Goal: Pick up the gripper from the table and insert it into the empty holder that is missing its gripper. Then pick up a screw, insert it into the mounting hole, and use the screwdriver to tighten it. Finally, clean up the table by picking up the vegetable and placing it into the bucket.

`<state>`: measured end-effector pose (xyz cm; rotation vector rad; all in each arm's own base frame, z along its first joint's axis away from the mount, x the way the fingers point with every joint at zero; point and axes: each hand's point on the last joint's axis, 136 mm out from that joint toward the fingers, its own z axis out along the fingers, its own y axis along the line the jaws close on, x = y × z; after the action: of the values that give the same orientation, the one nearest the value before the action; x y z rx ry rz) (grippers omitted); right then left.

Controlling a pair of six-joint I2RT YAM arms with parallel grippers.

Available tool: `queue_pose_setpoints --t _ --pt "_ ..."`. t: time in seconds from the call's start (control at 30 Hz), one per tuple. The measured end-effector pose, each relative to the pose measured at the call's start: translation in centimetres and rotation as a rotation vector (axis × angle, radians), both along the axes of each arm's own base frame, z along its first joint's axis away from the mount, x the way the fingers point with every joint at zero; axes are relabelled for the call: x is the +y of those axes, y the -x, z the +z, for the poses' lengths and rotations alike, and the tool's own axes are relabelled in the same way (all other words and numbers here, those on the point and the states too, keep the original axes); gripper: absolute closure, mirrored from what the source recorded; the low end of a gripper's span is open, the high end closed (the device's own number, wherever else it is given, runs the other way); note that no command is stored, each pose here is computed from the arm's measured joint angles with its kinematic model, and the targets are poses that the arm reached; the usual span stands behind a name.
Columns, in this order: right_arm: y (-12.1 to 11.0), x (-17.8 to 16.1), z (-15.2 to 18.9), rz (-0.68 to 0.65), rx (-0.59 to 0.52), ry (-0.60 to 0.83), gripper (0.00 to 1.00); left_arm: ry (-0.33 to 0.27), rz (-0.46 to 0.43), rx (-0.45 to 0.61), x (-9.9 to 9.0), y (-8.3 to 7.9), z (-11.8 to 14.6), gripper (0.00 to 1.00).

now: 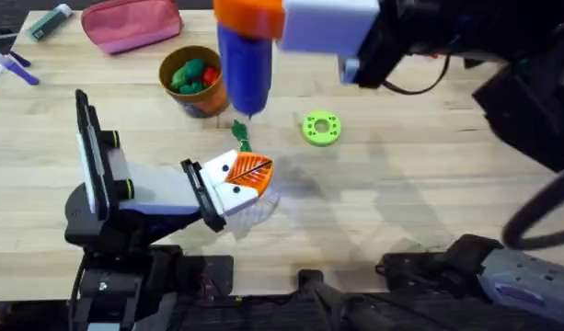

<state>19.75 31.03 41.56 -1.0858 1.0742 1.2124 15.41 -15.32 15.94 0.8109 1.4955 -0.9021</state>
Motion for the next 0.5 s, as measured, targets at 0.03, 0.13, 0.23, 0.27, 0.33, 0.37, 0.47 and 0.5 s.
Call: queue_pose_setpoints --t 0.03,0.13,0.23,0.27,0.33,0.37,0.47,0.5 --pt "0.5 0.2 -0.1 0.037 -0.014 0.001 0.976 0.0 0.0 0.0 0.0 0.0 0.0 0.986" --pt "2.1 0.8 -0.8 0.144 -0.031 0.02 0.976 0.0 0.0 0.0 0.0 0.0 0.0 0.986" --pt "3.6 1.7 -1.8 0.23 -0.039 0.043 0.976 0.0 0.0 0.0 0.0 0.0 0.0 0.986" --pt "4.0 2.0 -2.1 0.254 -0.043 0.049 0.976 0.0 0.0 0.0 0.0 0.0 0.0 0.986" --pt "4.6 2.4 -2.5 0.289 -0.056 0.057 0.976 0.0 0.0 0.0 0.0 0.0 0.0 0.986" --pt "4.9 2.5 -2.7 0.302 -0.064 0.059 0.976 0.0 0.0 0.0 0.0 0.0 0.0 0.986" --pt "5.2 2.6 -3.0 0.326 -0.095 0.062 0.976 0.0 0.0 0.0 0.0 0.0 0.0 0.986" --pt "5.3 2.6 -3.2 0.332 -0.102 0.064 0.976 0.0 0.0 0.0 0.0 0.0 0.0 0.986"
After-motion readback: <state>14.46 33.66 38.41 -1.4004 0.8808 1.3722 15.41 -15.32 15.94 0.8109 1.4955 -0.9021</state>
